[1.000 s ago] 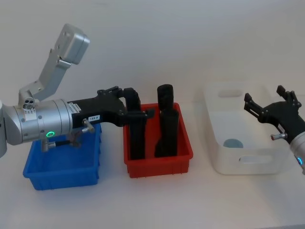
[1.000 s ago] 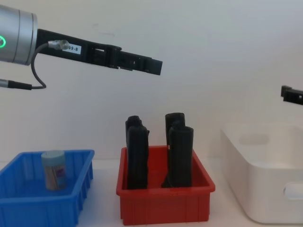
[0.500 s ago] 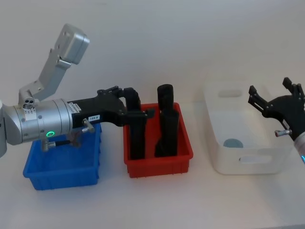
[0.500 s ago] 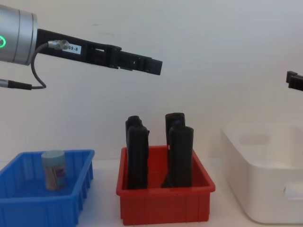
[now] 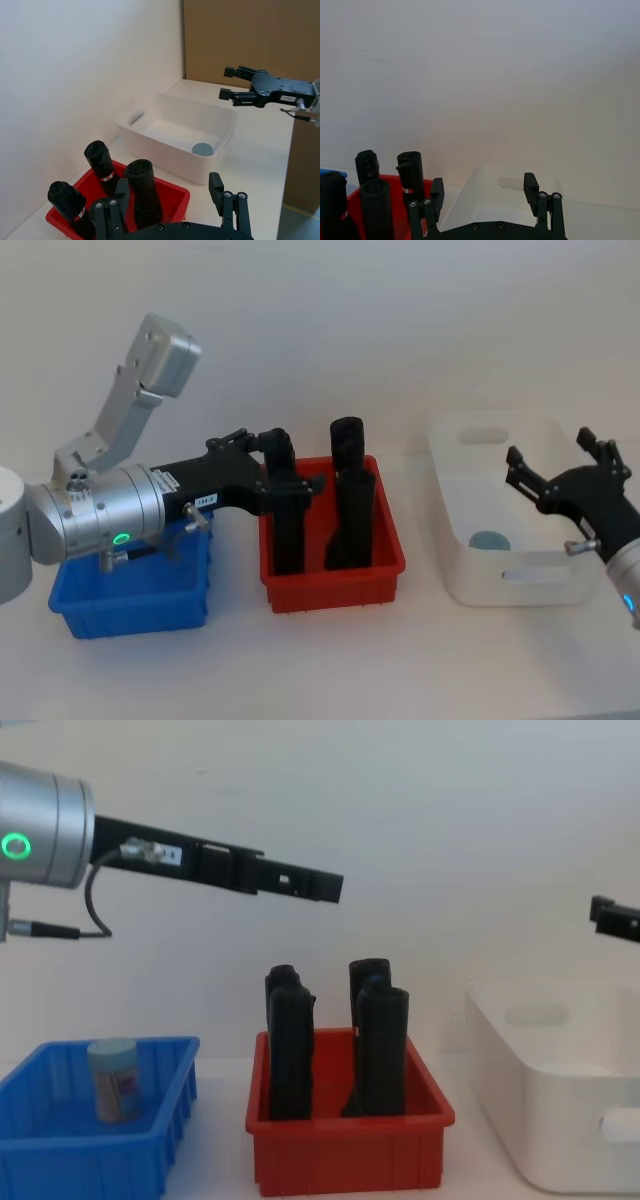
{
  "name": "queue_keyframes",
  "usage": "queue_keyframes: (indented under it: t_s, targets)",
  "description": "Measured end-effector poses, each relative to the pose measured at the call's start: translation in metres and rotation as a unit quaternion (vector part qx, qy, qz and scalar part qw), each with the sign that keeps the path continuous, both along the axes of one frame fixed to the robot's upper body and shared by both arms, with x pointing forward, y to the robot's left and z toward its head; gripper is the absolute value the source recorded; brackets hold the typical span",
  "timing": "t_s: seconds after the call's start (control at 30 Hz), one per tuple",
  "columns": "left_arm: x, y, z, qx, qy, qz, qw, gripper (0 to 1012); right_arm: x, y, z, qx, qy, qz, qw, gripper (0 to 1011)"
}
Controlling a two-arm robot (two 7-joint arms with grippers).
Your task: Pick the cotton swabs from the blue box and place them into the white box.
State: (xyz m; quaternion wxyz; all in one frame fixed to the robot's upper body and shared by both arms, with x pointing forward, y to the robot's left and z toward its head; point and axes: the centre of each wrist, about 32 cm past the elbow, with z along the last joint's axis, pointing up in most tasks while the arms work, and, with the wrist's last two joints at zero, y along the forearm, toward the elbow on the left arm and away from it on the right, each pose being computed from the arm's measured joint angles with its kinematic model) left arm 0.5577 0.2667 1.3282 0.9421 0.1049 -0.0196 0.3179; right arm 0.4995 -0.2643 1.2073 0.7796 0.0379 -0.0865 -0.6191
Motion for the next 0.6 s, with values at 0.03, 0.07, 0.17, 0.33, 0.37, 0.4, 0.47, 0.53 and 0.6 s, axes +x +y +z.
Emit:
queue_keyframes:
  t_s: [0.03,0.07,0.17,0.33,0.37,0.4,0.47,0.53,0.6]
  targets:
    - [-0.0011,-0.0019,-0.0037,0.001,-0.004,0.007,1.0,1004,-0.004,0.002,-0.002,0.0,0.004,0.004,1.0,1001]
    - [-0.0016,-0.0029,-0.0057,0.002,-0.007,0.011,0.9999,1004,-0.006,0.003,-0.003,0.0,0.007,0.006,1.0,1001]
    - [-0.0042,-0.0069,-0.0136,0.004,-0.015,0.024,0.9996,1004,-0.014,0.007,-0.006,0.001,0.015,0.015,0.9998,1001]
    - [-0.0088,-0.0139,-0.0266,0.006,-0.031,0.047,0.9984,1004,-0.029,0.014,-0.011,0.002,0.03,0.029,0.9991,1001]
    - [-0.0096,-0.0149,-0.0285,0.006,-0.033,0.05,0.9982,1004,-0.031,0.016,-0.012,0.002,0.033,0.032,0.999,1001]
    - [-0.0103,-0.0158,-0.0304,0.006,-0.036,0.053,0.9979,1004,-0.033,0.016,-0.013,0.003,0.034,0.033,0.9988,1001]
    - [-0.0118,-0.0179,-0.0342,0.006,-0.04,0.059,0.9974,1004,-0.039,0.019,-0.014,0.004,0.04,0.039,0.9984,1001]
    - [-0.0139,-0.0206,-0.0392,0.006,-0.047,0.069,0.9965,1004,-0.043,0.021,-0.015,0.004,0.045,0.043,0.998,1001]
    - [-0.0164,-0.0236,-0.0452,0.006,-0.053,0.078,0.9955,1004,-0.048,0.024,-0.017,0.005,0.049,0.048,0.9976,1001]
